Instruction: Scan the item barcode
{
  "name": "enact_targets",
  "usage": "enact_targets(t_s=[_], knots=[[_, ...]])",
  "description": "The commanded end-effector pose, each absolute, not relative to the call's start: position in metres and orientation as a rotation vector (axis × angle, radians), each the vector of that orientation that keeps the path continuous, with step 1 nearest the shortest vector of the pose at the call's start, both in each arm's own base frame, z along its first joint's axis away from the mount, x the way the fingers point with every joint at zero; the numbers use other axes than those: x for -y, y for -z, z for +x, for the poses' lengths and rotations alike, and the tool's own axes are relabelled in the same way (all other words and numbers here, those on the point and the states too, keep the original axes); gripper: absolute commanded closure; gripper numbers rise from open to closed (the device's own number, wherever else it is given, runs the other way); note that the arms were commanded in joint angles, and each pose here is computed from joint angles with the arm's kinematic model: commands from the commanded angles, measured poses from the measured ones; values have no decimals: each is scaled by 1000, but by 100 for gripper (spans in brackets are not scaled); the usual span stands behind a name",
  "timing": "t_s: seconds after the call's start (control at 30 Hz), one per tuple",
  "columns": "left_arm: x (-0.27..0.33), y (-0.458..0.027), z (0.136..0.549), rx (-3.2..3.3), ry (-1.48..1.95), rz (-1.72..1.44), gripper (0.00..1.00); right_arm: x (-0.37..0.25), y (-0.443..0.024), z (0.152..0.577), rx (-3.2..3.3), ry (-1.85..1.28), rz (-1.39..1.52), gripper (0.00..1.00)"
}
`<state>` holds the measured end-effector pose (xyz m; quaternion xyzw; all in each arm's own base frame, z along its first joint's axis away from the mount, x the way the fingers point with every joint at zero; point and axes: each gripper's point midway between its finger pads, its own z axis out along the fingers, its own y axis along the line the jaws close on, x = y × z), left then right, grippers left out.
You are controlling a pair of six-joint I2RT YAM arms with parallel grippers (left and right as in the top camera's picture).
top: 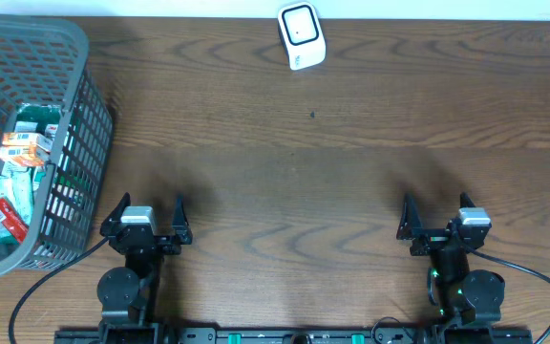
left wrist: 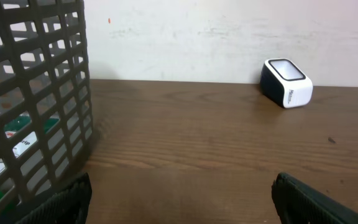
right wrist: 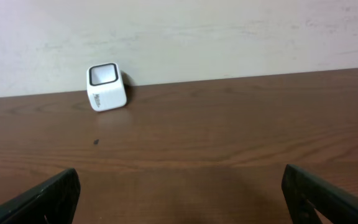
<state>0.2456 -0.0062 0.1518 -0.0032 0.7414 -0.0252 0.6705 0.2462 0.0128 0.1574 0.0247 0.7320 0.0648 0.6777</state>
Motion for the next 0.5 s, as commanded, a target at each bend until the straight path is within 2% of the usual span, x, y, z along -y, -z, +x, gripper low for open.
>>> enact_targets(t_s=[0.0,0.47], knots=[[13,-138,244,-1719,80,33,6,-16,-155,246,-1653,-166,58,1],[19,-143,244,-1700,110,58,7,-16,-155,246,-1653,-166,58,1]])
